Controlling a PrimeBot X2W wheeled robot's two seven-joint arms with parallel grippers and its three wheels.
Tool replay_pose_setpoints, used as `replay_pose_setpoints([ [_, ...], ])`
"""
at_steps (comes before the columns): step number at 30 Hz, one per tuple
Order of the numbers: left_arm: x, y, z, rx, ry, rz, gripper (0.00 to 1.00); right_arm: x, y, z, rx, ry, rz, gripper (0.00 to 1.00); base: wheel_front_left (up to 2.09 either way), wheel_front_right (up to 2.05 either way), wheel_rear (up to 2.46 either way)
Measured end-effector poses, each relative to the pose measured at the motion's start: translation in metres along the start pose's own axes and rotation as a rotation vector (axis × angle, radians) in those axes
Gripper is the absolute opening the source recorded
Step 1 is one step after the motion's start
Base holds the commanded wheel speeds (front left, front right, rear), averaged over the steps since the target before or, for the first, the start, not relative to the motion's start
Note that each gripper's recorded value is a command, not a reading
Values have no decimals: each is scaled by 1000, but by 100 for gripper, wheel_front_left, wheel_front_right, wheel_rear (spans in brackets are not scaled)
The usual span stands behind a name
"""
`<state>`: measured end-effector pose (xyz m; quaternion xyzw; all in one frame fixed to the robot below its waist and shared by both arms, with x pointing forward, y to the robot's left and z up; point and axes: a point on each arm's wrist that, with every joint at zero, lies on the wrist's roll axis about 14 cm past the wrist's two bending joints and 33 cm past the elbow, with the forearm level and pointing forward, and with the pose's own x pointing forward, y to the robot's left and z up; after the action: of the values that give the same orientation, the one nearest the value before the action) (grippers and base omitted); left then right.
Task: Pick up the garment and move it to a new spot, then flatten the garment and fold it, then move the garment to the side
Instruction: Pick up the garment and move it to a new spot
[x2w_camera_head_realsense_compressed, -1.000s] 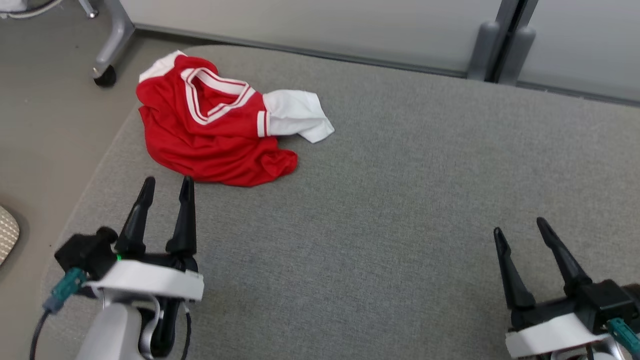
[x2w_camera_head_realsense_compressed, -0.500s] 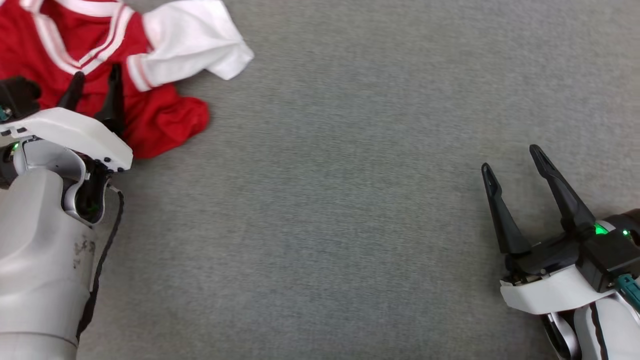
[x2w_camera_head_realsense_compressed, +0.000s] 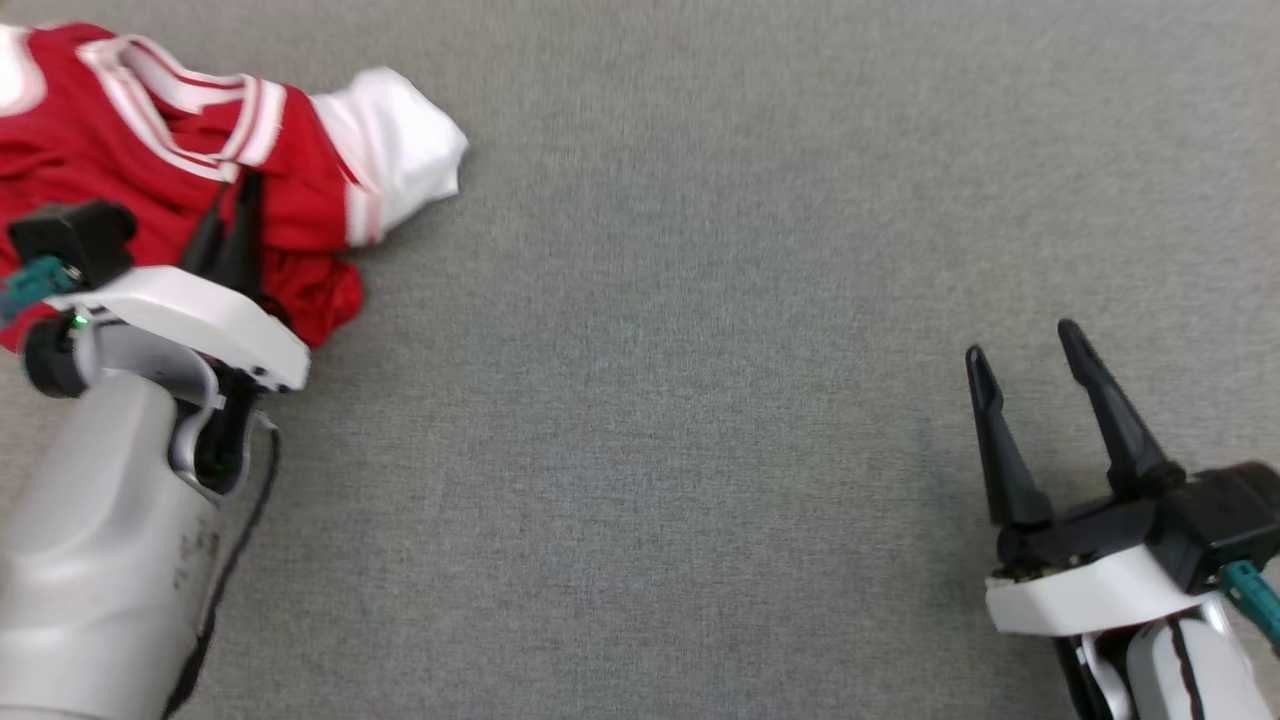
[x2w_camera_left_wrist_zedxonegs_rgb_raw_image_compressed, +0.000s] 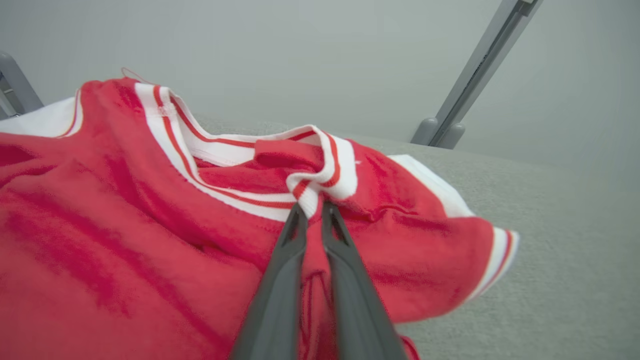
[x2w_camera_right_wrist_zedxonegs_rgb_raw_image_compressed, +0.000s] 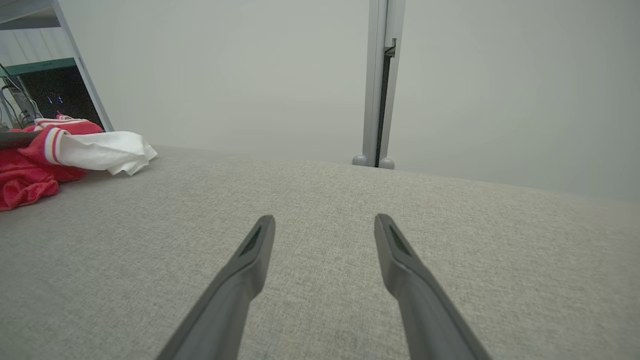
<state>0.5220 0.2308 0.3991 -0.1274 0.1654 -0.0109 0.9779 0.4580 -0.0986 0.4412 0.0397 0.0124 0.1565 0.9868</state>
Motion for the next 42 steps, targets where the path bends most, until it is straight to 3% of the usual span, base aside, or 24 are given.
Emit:
replay_pose_setpoints([
  [5,-29,-62,34,7,-99,-184,0,-22,8,25,26,-40,-16,100,0,0,0],
  [9,-66,-137,63,14,-160,-400,0,-45,5,47,26,-85,-50,100,0,0,0],
  [16,-151,-266,96,2,-190,-781,0,-87,-24,74,25,-151,-172,100,0,0,0],
  [20,-181,-310,99,-40,-143,-925,0,-108,-44,85,26,-184,-253,100,0,0,0],
  [24,-167,-328,76,-121,-1,-939,0,-127,-63,86,30,-184,-329,100,0,0,0],
  [30,-84,-297,-10,-172,284,-699,0,-141,-78,79,47,-164,-397,100,0,0,0],
  [33,-51,-285,-33,-160,281,-640,2,-147,-84,72,53,-140,-424,100,0,0,0],
  [35,-38,-274,-52,-122,281,-611,38,-149,-87,68,54,-123,-438,100,0,0,0],
  [36,-33,-267,-61,-114,285,-585,100,-150,-88,66,57,-119,-443,100,0,0,0],
  [42,-26,-244,-61,-62,164,-526,100,-149,-88,64,54,-113,-440,100,0,0,0],
])
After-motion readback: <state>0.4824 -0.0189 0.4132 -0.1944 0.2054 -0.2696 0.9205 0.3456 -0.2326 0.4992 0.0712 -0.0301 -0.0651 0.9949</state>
